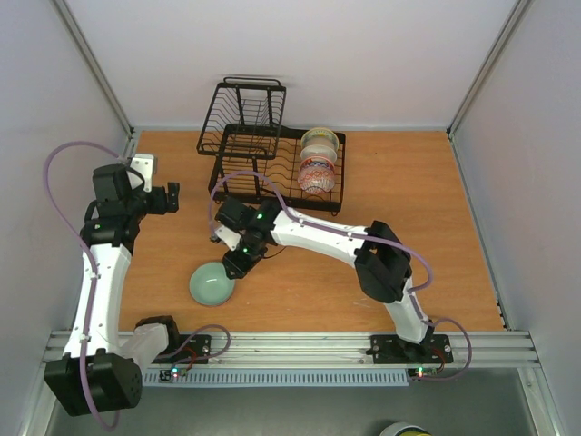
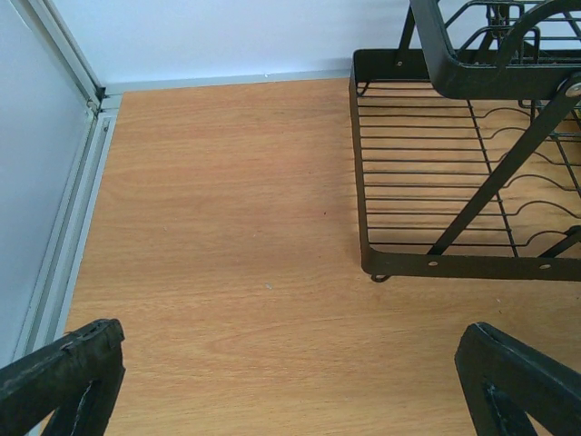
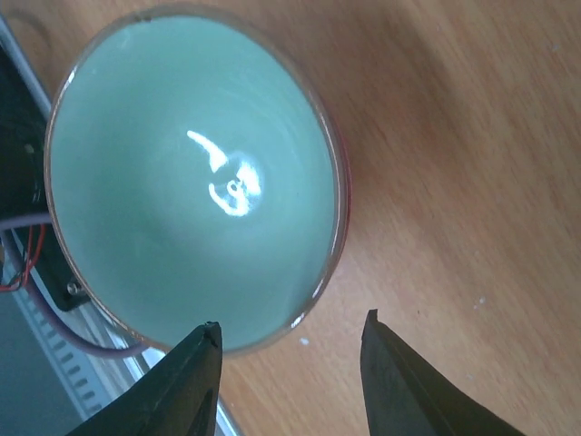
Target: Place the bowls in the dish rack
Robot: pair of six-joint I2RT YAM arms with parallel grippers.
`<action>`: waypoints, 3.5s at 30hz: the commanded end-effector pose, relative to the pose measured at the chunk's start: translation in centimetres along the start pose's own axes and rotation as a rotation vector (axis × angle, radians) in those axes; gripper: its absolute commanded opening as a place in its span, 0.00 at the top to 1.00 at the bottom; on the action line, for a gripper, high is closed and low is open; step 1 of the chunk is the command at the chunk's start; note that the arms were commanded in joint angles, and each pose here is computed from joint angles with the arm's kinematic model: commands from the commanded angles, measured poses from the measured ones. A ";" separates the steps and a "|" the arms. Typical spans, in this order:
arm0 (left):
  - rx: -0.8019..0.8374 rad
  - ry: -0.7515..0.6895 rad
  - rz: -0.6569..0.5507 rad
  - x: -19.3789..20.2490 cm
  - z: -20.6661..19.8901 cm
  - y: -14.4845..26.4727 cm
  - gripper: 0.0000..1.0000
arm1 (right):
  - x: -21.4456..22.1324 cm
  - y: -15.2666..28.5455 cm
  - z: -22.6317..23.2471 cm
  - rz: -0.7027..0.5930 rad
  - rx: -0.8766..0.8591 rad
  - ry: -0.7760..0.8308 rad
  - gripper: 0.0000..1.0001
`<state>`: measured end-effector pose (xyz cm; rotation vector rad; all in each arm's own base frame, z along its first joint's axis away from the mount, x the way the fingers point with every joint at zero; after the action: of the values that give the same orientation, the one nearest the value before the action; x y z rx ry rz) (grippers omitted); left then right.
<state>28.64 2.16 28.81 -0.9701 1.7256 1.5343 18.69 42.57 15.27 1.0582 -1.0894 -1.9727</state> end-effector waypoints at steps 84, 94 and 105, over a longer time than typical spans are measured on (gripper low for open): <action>0.009 -0.003 -0.041 -1.2 -0.1 0.7 0.01 | 2.7 21.4 -22.2 0.010 1.426 0.102 0.99; 0.012 -0.002 -0.037 -1.2 -0.1 0.5 0.01 | 2.7 20.6 -22.9 -0.026 1.651 0.318 0.99; 0.011 -0.002 -0.039 -1.2 -0.1 0.5 0.01 | 3.0 18.0 -22.9 -0.024 1.719 0.479 0.99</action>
<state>28.62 2.14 28.63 -0.9643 1.7337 1.5395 39.38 23.25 18.74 1.9647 -2.2710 -0.2738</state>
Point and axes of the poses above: each gripper's point midway between its finger pads, its own y axis back along the fingers, its own z axis along the line the jaws close on, x = y × z, the point moved 5 cm from there along y, back along the fingers, and after that the axes turned 9 degrees about y, right-handed, at the moved point
